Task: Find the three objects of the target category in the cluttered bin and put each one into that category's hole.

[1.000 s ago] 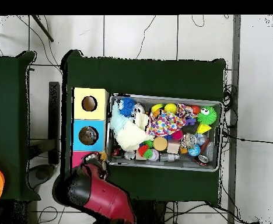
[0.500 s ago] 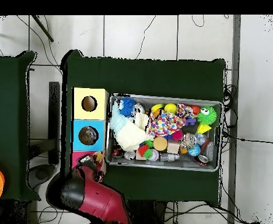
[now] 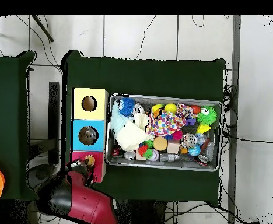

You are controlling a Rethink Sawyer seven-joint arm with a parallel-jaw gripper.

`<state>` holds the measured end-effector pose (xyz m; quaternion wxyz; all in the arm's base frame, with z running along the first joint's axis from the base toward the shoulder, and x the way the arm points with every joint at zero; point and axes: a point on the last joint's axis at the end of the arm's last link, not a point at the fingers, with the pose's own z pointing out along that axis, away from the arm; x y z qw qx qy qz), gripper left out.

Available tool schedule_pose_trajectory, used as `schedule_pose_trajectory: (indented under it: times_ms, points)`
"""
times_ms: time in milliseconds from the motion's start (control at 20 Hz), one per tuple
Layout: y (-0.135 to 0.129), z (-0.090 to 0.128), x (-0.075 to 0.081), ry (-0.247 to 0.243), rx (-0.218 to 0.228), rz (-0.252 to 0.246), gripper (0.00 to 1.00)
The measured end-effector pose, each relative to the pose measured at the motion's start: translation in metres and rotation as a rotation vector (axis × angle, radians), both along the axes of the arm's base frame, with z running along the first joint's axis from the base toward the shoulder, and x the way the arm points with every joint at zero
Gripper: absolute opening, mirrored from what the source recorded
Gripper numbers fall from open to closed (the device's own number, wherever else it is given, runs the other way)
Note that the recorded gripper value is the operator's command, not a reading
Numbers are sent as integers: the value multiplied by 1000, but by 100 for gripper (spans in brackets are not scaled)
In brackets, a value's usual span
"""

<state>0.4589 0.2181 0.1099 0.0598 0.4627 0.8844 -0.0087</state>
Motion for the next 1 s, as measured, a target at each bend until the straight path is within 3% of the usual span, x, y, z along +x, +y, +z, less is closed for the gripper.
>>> schedule_pose_trajectory:
  times_ms: [400, 750, 1000]
  points:
    - [-1, -2, 3, 4, 9, -7, 0]
    - [-9, -6, 13, 18, 50, -36, 0]
    - [-13, -9, 17, 20, 73, -21, 0]
